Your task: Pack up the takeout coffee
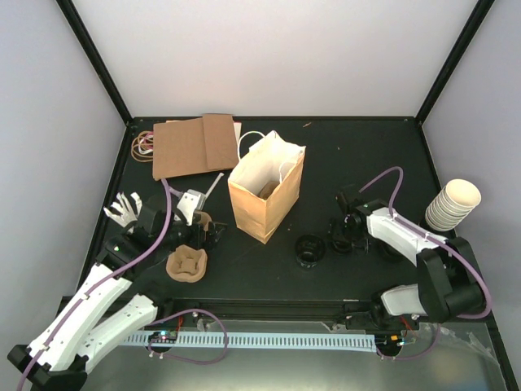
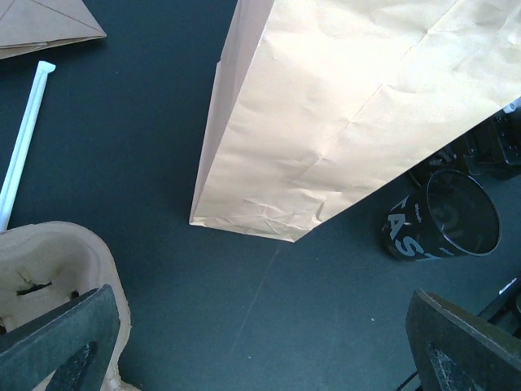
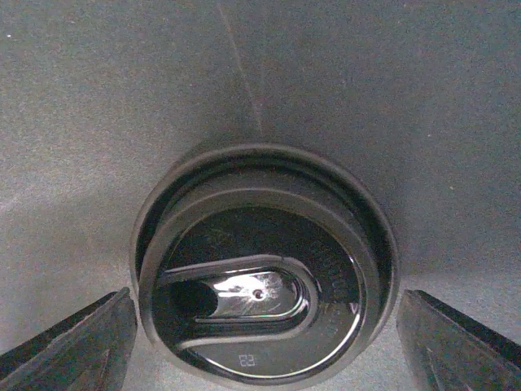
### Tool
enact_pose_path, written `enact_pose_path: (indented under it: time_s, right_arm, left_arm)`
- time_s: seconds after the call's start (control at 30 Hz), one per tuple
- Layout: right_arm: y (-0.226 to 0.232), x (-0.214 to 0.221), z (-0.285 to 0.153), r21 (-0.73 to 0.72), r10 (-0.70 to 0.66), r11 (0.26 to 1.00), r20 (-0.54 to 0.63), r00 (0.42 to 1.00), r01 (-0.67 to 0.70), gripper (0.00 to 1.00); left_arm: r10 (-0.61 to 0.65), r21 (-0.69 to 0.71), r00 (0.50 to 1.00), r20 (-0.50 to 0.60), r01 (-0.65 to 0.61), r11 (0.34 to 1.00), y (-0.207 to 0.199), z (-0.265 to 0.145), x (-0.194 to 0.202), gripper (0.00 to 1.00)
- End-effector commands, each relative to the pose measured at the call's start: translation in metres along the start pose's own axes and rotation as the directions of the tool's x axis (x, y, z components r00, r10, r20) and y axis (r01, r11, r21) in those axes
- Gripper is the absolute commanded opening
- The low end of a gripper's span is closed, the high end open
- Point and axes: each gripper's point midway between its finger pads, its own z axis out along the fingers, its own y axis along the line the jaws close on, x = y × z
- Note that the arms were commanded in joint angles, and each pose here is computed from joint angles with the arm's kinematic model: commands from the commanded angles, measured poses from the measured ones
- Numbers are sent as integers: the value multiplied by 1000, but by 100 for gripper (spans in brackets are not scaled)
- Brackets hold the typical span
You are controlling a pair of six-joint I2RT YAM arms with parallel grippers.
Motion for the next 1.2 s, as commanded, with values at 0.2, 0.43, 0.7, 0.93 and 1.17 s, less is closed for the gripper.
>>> enact_pose_path:
  time_s: [0.2, 0.43, 0.7, 0.93, 1.17]
  right_arm:
    - [5, -9, 3, -2, -9, 1000, 8, 1000, 9, 83]
    - [6, -10, 6, 2, -18, 1000, -2, 1000, 18, 81]
    - [3, -10, 9, 19, -21, 1000, -7, 1000, 22, 83]
    - [3, -11, 5, 24, -27, 999, -1, 1000, 27, 81]
    - [5, -18, -20, -1, -34, 999, 49, 998, 35, 79]
  left_arm:
    - [19, 25, 1000, 24, -19, 999, -5, -1, -6, 99]
    - [19, 25, 1000, 22, -19, 1000, -5, 0, -6, 99]
    - [20, 28, 1000, 22, -21, 999, -5, 0, -6, 99]
    - [20, 30, 999, 25, -21, 999, -6, -1, -6, 99]
    - [20, 32, 1000, 23, -21, 999, -6, -1, -6, 99]
